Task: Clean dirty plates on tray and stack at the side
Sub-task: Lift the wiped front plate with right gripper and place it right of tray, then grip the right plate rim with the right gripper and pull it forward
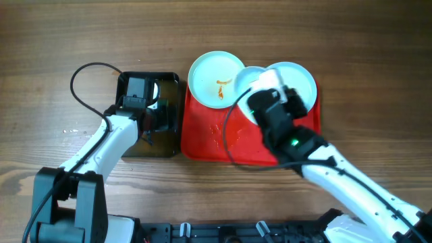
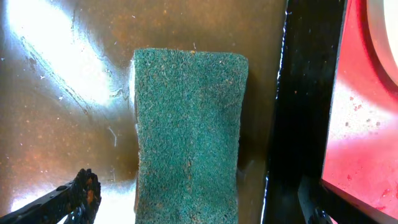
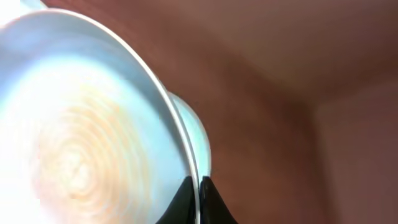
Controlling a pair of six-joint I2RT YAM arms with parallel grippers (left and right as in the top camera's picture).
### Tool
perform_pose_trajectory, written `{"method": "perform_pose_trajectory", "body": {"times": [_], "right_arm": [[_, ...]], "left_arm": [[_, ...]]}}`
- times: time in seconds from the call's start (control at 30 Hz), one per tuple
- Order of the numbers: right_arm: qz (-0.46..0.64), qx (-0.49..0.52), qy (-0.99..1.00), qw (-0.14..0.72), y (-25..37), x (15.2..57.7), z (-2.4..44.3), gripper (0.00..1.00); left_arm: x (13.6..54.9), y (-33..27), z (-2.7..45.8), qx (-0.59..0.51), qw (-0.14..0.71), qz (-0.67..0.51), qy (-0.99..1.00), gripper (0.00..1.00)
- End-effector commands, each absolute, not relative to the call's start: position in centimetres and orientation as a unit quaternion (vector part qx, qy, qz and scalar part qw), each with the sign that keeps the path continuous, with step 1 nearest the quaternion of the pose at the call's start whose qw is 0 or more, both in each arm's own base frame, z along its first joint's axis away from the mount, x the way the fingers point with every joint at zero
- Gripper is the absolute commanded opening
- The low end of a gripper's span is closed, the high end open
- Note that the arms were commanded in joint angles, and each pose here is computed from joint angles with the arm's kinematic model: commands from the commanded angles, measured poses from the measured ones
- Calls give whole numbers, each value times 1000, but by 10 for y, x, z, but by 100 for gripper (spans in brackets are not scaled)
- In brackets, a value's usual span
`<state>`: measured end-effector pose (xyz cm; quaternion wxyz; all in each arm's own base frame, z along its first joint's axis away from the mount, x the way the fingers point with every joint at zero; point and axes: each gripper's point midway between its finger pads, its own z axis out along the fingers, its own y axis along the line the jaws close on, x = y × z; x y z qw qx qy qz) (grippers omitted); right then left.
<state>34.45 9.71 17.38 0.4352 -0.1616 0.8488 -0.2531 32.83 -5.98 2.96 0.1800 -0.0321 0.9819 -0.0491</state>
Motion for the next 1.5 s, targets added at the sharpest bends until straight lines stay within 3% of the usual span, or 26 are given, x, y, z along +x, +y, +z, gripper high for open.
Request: {"method": "perform_pose_trajectory", "body": {"times": [0.0, 0.3, 0.47, 0.63, 0.77, 0.8, 0.83, 1.07, 1.2, 1.23, 1.37, 1.47], "right_arm": [[-116, 7, 895, 431, 72, 355, 163, 4], [111, 267, 885, 364, -61, 359, 144, 4], [71, 422, 837, 342, -168, 317, 125, 4], [54, 476, 832, 280, -195, 297, 79, 4], [58, 481, 837, 256, -196, 299, 58, 5], [58, 480, 836, 259, -197, 300, 58, 11], [67, 476, 835, 267, -195, 304, 61, 24], [259, 340, 844, 324, -120, 356, 101, 36], [245, 224, 901, 281, -57, 357, 86, 48], [197, 215, 923, 251, -45, 352, 70, 51], [170, 179, 945, 215, -16, 352, 47, 52], [148, 214, 947, 187, -17, 349, 26, 52]], "left_arm": [[327, -62, 31, -30, 181, -57, 981, 100], [327, -62, 31, -31, 181, -57, 981, 100], [327, -62, 31, -31, 181, -57, 981, 100], [327, -62, 31, -31, 181, -57, 981, 100], [327, -62, 31, -31, 181, -57, 981, 100], [327, -62, 31, -31, 181, -57, 981, 100], [327, -62, 31, -30, 181, -57, 981, 100], [327, -62, 31, -31, 181, -57, 981, 100], [327, -62, 31, -31, 181, -57, 981, 100], [327, -62, 31, -31, 181, -57, 981, 100], [327, -62, 31, -31, 181, -57, 981, 100], [327, -62, 31, -31, 181, -57, 981, 100]]}}
